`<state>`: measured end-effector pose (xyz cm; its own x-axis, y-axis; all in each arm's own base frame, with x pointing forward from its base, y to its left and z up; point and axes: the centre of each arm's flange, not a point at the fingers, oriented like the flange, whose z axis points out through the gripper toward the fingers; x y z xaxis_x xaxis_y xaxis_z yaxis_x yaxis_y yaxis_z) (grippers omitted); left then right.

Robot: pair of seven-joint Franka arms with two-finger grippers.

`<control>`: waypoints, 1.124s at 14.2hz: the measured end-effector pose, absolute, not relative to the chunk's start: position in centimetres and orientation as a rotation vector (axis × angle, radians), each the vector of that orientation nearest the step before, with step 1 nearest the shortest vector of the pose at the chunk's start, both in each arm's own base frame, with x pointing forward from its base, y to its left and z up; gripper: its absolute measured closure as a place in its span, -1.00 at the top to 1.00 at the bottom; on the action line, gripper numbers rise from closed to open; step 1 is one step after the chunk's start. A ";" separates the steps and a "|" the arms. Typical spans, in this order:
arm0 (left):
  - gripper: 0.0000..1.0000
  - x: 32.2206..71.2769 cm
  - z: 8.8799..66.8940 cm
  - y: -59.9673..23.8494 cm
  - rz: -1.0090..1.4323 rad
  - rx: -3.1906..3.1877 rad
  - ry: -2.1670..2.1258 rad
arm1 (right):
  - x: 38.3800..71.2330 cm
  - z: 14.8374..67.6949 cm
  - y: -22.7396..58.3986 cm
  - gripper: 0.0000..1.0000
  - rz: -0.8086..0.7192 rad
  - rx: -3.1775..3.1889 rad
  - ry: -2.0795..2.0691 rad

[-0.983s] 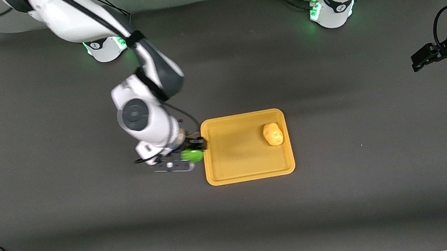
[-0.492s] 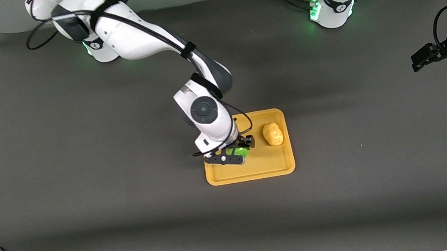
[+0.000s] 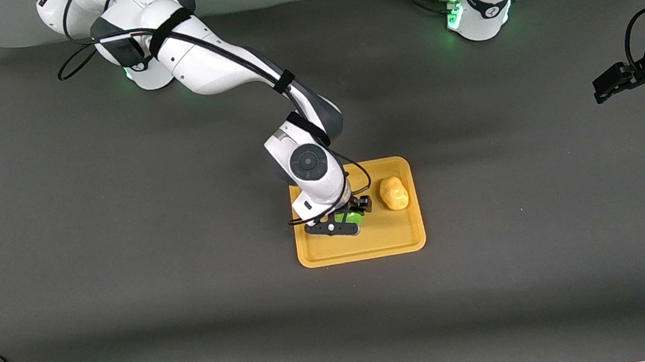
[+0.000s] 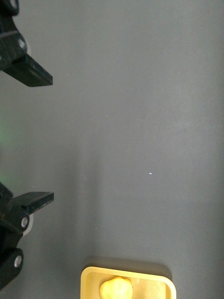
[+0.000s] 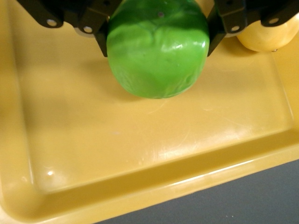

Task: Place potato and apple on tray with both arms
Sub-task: 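Lower the apple onto the tray beside the potato and open the right gripper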

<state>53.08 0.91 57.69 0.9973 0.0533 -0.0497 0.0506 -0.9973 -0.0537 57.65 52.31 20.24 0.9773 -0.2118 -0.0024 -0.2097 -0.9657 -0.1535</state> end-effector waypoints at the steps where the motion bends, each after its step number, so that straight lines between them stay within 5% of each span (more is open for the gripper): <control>1: 1.00 53.1 57.7 0.9 0.079 -3.087 -0.080 | 57.6 20.1 52.3 0.60 -0.020 -2.972 0.319; 16: 1.00 53.1 57.7 0.9 0.079 -3.087 -0.080 | 57.1 19.4 51.7 0.59 0.036 -3.051 0.300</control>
